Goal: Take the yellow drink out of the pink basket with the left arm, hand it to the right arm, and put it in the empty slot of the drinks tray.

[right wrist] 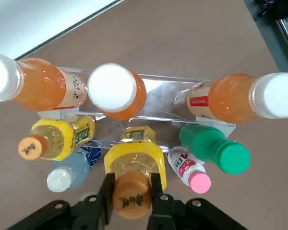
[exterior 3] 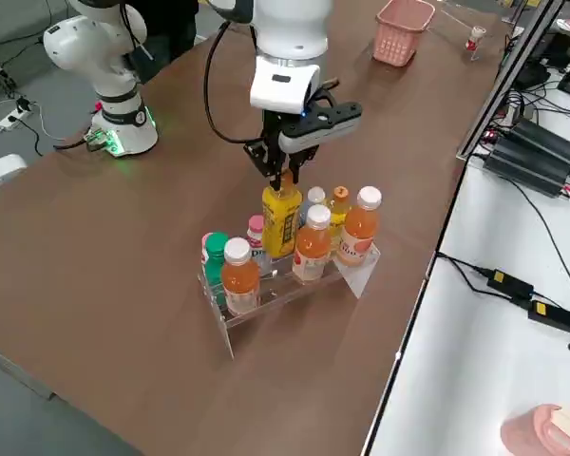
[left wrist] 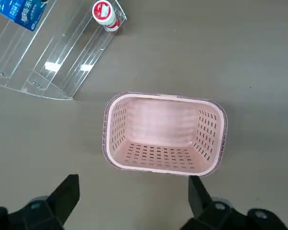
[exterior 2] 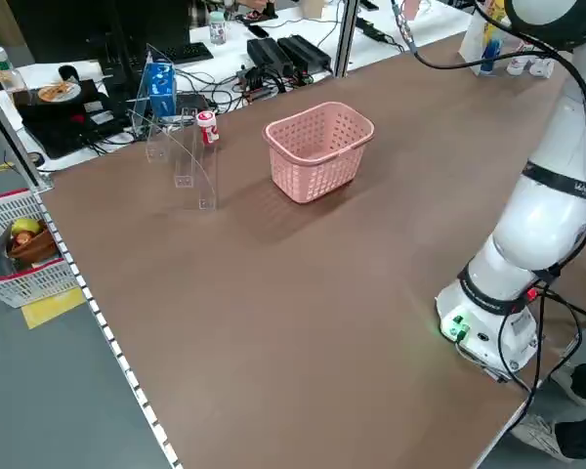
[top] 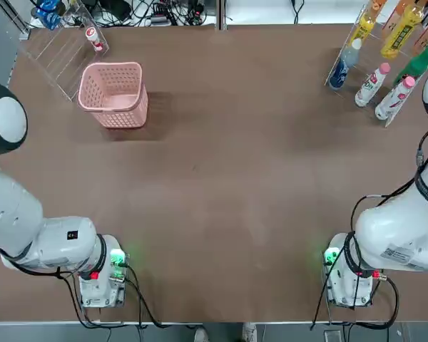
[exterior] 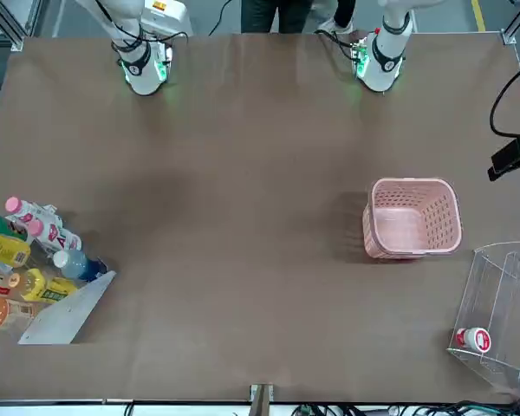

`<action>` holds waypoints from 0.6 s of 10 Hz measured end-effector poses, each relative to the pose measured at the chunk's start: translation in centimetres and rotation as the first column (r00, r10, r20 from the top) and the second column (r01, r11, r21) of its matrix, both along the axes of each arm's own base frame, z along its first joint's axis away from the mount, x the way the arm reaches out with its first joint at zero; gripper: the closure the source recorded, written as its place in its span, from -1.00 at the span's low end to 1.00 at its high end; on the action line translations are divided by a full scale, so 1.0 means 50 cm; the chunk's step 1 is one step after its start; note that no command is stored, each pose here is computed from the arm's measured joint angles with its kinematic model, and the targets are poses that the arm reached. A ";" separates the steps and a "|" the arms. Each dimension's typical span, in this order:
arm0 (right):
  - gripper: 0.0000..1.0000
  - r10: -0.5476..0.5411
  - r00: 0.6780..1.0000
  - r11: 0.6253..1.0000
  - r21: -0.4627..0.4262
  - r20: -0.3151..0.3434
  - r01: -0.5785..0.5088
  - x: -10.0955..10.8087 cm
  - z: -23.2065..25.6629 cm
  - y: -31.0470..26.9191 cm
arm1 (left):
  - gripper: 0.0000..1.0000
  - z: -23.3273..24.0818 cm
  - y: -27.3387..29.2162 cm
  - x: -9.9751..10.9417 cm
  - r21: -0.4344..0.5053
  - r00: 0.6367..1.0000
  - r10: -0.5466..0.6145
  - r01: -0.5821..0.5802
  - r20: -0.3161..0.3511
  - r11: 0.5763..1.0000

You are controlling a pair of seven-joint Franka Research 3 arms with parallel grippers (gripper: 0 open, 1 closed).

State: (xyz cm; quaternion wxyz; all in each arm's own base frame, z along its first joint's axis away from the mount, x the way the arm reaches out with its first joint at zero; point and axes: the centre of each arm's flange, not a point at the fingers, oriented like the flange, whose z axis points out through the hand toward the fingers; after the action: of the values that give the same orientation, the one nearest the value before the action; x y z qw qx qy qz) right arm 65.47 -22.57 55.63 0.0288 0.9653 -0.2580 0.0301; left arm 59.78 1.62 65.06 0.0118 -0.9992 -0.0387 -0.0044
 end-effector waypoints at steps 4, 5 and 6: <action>0.32 0.003 1.000 1.000 0.009 -0.008 -0.003 0.008 -0.019 0.003 | -1.00 0.000 0.000 0.000 0.000 1.000 0.000 0.000 0.000 1.000; 0.32 0.005 1.000 1.000 0.009 -0.004 -0.005 0.011 -0.021 0.005 | -1.00 0.000 0.000 0.000 0.000 1.000 0.000 0.000 0.000 1.000; 0.32 0.006 1.000 1.000 0.010 -0.005 -0.006 0.015 -0.028 0.005 | -1.00 0.000 0.000 0.000 0.000 1.000 0.000 0.000 0.000 1.000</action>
State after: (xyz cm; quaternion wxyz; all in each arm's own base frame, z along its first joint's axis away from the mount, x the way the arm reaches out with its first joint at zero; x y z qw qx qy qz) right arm 66.21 -22.34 54.23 0.0245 0.9662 -0.2552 0.0262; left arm 59.78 1.62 65.05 0.0118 -0.9992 -0.0387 -0.0042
